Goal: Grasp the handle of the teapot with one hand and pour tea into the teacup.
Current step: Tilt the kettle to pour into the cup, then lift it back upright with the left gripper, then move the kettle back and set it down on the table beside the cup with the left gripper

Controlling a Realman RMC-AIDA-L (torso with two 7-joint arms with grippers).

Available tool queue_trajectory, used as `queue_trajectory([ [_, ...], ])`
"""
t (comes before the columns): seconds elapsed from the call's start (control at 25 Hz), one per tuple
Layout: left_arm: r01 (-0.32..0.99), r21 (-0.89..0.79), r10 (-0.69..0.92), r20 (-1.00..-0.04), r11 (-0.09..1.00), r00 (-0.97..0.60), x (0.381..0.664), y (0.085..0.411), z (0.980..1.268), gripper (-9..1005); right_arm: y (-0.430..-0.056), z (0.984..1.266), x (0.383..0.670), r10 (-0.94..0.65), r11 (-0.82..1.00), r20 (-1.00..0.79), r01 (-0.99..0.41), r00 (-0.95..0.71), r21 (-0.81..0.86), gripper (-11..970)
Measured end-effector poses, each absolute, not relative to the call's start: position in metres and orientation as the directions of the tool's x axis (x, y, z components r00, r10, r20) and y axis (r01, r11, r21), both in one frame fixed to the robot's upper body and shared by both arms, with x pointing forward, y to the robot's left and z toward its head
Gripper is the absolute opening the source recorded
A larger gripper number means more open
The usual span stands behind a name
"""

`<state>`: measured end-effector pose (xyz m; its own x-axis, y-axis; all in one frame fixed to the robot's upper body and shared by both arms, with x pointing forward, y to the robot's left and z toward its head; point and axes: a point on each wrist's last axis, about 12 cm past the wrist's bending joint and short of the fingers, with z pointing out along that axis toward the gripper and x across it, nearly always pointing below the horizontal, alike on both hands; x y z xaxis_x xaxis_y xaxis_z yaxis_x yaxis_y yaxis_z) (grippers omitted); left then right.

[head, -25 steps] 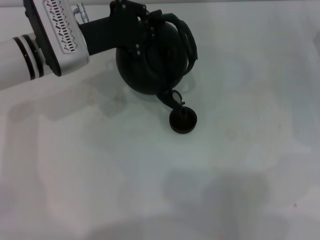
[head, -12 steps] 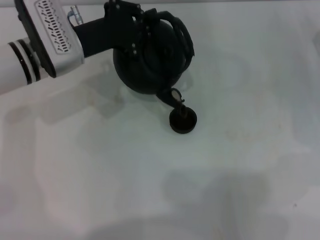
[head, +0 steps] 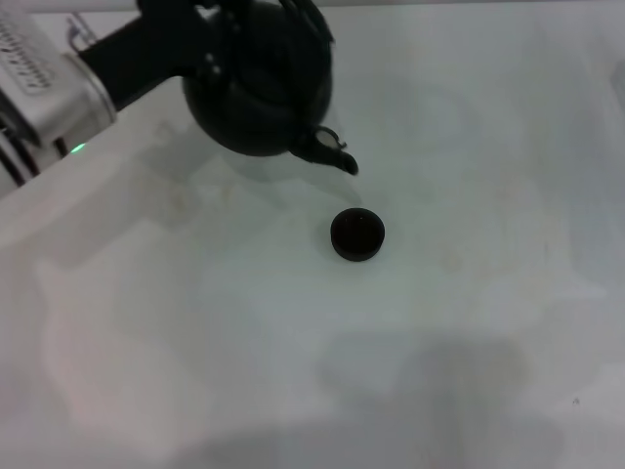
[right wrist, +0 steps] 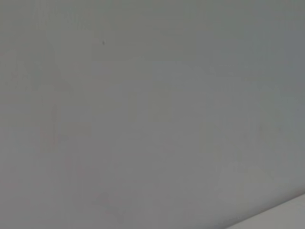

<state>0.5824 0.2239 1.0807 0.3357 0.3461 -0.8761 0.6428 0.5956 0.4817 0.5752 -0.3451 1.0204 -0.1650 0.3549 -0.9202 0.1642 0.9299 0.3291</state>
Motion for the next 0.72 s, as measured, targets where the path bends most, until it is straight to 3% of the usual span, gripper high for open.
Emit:
queue_trajectory([
  [0.4,0.501,0.228,0.130,-0.966,0.835,0.224,0.555,0.261,1.063,105,-0.343,1.024,0.580,0.340,0.937,-0.926,0.145,-0.162,0.319,860],
  [0.72,0.431,0.081,0.014,-0.987,0.899,0.157,0.531,0.269,1.043,105,-0.339,1.031,0.589,0.315,0.947,-0.936,0.110,-0.156,0.300,860],
])
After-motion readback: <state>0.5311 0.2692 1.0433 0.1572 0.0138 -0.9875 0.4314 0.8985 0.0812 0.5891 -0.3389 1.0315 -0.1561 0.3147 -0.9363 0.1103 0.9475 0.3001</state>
